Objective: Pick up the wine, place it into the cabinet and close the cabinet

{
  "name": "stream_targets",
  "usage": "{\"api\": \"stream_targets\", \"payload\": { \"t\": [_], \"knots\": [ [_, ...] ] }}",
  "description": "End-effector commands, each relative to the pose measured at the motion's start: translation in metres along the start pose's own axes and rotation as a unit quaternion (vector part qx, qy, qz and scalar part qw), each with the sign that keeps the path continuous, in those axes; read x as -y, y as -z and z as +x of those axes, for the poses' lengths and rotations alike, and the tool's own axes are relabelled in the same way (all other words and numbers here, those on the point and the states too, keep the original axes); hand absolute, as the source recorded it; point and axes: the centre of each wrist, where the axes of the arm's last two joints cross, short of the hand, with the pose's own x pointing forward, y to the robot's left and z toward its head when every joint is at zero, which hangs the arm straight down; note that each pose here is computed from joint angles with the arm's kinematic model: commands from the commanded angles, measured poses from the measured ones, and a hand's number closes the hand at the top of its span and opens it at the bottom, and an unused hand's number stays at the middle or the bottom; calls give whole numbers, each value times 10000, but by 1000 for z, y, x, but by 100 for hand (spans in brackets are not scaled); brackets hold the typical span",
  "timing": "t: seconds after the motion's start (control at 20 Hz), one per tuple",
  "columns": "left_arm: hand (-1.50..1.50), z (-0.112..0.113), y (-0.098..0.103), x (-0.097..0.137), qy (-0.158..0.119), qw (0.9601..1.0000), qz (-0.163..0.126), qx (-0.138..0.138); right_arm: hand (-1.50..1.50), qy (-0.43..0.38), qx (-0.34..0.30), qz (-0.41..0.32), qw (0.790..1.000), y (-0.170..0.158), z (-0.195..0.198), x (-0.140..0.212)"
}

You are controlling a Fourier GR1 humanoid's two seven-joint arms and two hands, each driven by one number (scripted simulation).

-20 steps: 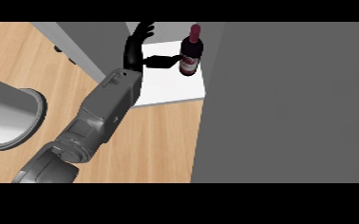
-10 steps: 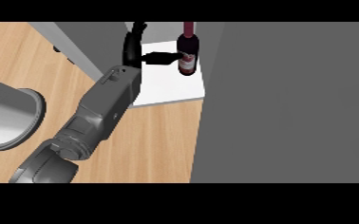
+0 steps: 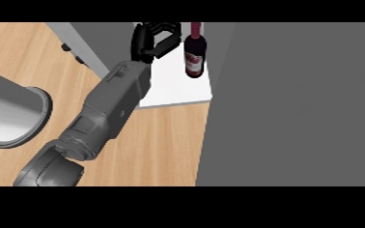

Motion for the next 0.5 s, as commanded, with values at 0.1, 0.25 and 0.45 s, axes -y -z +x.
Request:
{"api": "stream_targets", "payload": {
  "t": [0.1,0.25,0.45],
  "knots": [
    [-150,11,4,24,-472,9979,-435,91,-150,435,138,1,9990,-9,45,2],
    [-150,18,9,23,-555,9968,-574,23,-150,366,-6,-177,9992,-9,43,1],
    [-150,21,7,37,-647,9964,-553,-37,-150,330,14,-31,9994,-8,51,6]
  ]
}}
